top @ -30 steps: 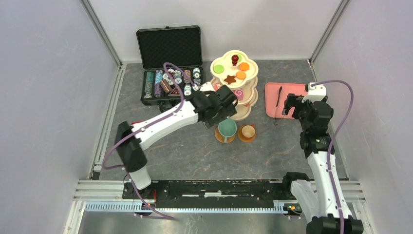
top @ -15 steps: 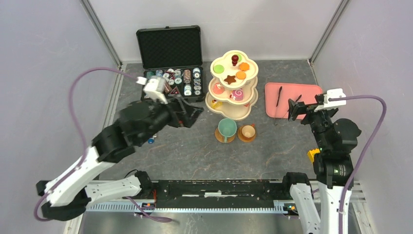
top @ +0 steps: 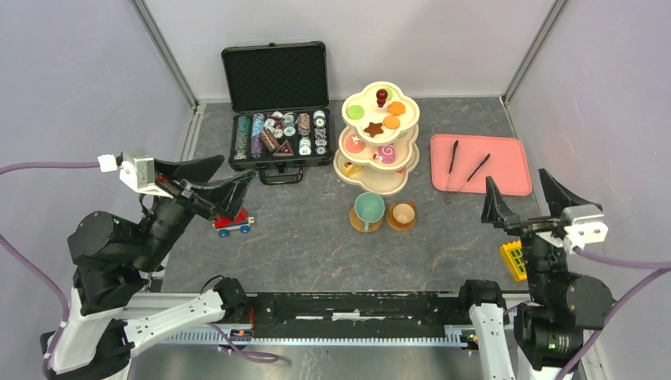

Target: Serve the afternoon tea

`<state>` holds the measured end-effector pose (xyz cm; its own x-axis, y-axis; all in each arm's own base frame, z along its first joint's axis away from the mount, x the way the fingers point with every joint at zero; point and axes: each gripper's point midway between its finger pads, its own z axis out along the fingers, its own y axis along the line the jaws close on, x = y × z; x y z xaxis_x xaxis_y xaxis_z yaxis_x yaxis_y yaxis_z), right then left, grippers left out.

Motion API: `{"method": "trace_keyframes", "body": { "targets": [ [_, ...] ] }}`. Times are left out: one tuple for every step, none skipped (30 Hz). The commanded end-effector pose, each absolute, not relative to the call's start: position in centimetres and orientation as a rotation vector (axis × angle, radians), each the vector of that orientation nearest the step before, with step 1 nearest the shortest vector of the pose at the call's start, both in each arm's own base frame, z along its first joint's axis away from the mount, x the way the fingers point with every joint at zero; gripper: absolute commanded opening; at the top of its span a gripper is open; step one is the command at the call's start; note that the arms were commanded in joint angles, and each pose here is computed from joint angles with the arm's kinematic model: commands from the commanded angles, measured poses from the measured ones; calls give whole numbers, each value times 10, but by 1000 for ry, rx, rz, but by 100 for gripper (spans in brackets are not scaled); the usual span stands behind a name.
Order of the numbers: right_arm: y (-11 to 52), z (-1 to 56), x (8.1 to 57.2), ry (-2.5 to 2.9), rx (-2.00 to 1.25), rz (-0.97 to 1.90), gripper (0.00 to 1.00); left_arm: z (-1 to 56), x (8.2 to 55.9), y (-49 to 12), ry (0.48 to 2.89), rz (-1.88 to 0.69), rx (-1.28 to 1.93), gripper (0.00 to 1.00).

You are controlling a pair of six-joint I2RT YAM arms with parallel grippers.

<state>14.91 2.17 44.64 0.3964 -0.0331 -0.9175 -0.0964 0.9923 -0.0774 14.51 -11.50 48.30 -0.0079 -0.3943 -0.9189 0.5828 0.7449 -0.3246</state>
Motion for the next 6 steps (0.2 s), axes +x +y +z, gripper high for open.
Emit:
{"method": "trace_keyframes", "body": {
  "targets": [
    [9,451,148,1122,-51,9,98,486,154,-93,1357,-650,126,100],
    [8,448,151,1147,-44,5,98,487,153,-96,1354,-660,146,100],
    [7,447,154,1166,-39,1,98,486,152,-100,1356,-667,159,100],
    [6,443,158,1190,-44,-4,98,486,153,-103,1361,-674,167,100],
    [7,443,158,1193,-56,-9,98,485,154,-106,1370,-676,168,100],
    [7,443,158,1189,-61,-12,98,483,155,-108,1380,-679,163,100]
  ]
}}
